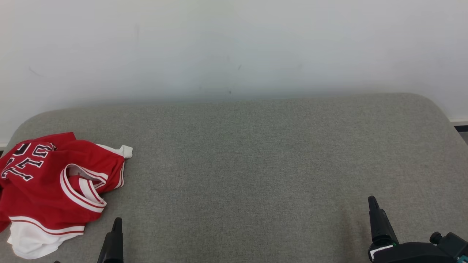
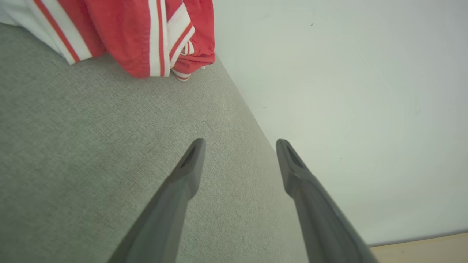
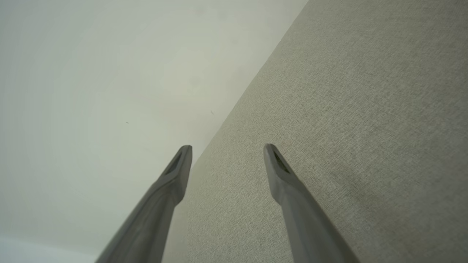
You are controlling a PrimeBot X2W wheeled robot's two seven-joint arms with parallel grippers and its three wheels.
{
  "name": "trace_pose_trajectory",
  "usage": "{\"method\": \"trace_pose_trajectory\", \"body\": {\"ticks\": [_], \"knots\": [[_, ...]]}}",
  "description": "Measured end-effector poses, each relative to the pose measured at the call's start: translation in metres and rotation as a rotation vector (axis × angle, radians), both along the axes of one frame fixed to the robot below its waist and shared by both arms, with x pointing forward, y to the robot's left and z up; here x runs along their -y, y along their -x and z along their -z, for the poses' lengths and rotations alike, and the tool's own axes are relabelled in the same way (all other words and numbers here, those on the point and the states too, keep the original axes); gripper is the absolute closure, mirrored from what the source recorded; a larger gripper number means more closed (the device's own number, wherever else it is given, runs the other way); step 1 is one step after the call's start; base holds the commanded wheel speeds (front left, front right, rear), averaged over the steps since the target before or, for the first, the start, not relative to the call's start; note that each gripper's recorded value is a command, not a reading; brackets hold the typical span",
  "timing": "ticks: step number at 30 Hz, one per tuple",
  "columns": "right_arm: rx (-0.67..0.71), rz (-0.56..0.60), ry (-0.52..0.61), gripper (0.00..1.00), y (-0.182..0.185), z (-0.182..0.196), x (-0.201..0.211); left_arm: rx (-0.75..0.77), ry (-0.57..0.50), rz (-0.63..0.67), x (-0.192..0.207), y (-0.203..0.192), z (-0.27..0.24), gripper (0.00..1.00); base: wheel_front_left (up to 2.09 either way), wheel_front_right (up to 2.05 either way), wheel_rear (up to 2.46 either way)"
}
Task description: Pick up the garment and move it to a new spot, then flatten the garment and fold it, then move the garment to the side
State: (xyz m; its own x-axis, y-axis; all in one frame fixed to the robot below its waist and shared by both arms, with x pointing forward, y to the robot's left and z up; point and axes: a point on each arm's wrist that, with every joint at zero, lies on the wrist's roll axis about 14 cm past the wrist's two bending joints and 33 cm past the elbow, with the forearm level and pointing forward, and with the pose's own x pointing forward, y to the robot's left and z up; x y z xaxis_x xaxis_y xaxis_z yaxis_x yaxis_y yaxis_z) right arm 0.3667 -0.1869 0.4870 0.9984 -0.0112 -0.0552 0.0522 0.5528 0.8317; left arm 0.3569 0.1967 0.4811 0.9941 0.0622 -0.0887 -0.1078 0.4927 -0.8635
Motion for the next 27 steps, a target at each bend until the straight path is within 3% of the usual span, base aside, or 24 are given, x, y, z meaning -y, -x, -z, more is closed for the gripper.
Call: {"method": "trace_pose_trajectory", "body": {"ticks": [27], "knots": [[0.032,-0.052,0.419,0.00,0.0061,-0.0027,-0.0090,0.042,-0.451,0.058,0.0092,0.0085,-0.0084,0.00,0.00,0.00,0.00]]}}
